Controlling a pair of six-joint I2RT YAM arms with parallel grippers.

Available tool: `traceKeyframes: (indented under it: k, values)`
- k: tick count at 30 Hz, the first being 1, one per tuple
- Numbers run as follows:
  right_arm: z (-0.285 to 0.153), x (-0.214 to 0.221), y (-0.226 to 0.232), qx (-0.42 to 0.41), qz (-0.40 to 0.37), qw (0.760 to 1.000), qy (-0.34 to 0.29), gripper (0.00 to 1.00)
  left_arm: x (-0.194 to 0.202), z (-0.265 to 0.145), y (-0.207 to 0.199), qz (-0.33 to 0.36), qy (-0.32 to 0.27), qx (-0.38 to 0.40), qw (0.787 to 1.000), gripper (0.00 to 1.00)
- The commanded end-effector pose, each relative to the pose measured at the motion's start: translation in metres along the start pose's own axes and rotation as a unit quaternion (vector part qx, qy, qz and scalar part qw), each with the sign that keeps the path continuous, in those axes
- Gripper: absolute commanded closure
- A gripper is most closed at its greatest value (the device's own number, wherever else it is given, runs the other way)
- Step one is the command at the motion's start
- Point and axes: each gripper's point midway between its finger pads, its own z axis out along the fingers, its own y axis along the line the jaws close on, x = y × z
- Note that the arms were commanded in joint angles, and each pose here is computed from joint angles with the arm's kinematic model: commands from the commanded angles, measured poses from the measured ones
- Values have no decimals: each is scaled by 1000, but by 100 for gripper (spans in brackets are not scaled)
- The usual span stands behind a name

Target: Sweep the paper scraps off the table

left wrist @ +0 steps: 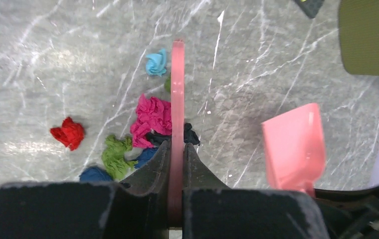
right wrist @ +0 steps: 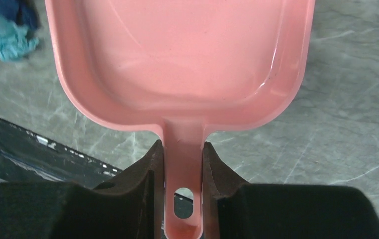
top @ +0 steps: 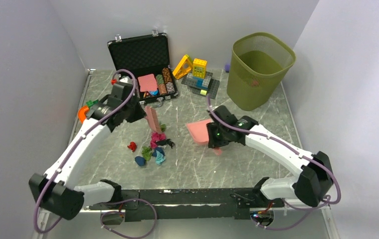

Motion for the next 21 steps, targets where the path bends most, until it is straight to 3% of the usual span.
traceKeyframes:
  k: [1, 7, 11, 17, 19, 21]
  values:
    - [-8, 1, 28, 13, -58, 998, 4, 100, -30, -42, 0, 62, -55, 19, 996, 100]
    - [-9, 49, 66, -1, -179, 980, 84, 100, -62, -63, 62, 193, -86, -148, 966, 100]
    - [-4, 71, 73, 12, -221, 966, 132, 100, -71, -43, 66, 279, -61, -175, 942, 100]
    - [6, 81, 71, 33, -241, 958, 153, 100, -87, 6, 18, 366, -26, -104, 924, 100]
    - [11, 84, 73, 26, -245, 956, 158, 100, -84, 24, -4, 419, -13, -73, 905, 100]
    - [19, 86, 77, 20, -250, 954, 166, 100, -86, 39, -13, 468, 3, -100, 878, 100]
